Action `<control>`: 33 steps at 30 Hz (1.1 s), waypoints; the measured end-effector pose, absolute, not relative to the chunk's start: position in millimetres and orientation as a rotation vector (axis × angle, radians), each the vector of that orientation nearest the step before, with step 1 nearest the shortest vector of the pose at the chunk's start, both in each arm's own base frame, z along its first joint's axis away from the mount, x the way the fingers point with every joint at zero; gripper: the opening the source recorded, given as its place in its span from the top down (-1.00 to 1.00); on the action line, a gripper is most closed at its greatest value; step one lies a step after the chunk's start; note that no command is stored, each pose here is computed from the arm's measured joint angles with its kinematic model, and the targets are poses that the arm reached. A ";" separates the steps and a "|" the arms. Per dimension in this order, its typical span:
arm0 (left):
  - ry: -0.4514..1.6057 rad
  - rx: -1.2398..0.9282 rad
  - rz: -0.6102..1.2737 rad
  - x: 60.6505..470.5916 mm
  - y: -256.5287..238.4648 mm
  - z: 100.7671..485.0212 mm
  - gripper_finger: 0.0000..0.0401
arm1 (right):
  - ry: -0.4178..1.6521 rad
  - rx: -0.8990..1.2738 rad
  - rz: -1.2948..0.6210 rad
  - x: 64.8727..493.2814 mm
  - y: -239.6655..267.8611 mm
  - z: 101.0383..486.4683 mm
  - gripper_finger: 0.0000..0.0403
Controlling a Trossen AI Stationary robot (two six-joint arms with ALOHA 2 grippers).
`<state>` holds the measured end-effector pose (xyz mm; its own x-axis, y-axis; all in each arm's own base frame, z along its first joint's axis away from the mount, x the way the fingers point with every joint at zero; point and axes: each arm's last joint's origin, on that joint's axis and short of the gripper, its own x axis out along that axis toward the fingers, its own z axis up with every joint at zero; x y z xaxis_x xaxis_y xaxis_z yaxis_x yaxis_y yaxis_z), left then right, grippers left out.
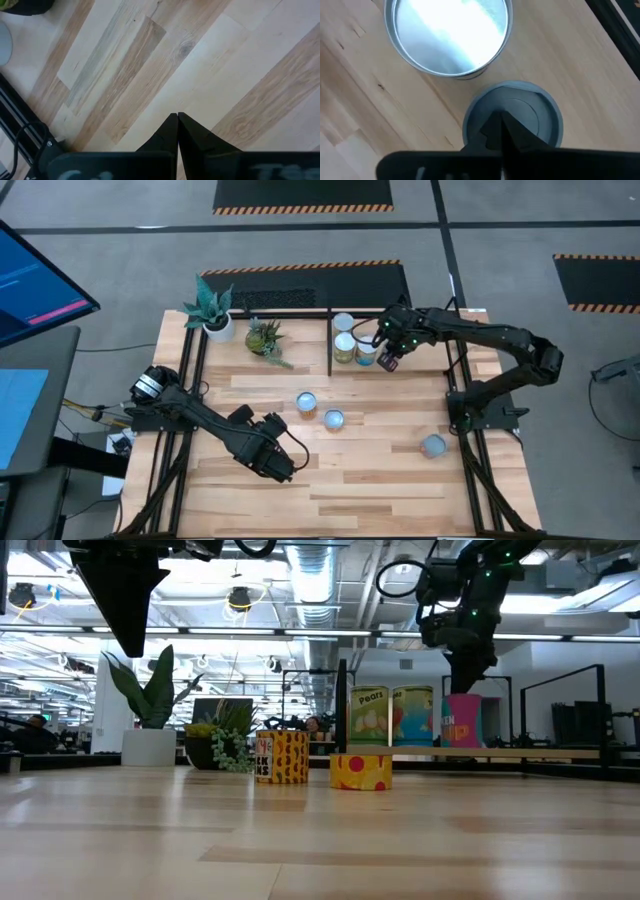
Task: Pick and place cans onto a shelf
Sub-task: Adjust the canned chicken soup on the shelf, then put the canned corn on the shelf
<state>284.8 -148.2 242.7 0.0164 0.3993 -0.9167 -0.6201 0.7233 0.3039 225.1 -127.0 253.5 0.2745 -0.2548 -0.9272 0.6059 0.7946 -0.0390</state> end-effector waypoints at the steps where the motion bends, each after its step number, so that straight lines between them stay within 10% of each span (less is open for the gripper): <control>1: 1.336 -0.205 0.802 284.9 -148.2 242.6 1.00 | 1.157 0.354 -0.597 224.9 -127.3 253.5 0.96; 20: 1.333 -0.210 0.799 285.2 -148.5 242.6 1.00 | 1.124 0.346 -0.616 225.1 -130.1 258.6 0.93; 33: 1.298 -0.173 0.804 286.1 -147.6 243.0 1.00 | 1.222 0.402 -0.450 211.7 -77.2 335.3 0.92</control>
<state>286.1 -147.6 243.0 0.0464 0.4315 -0.9009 -0.6147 0.7232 0.3148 211.7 -77.2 335.3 0.2759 -0.1128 -0.9545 0.5328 0.8445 0.0543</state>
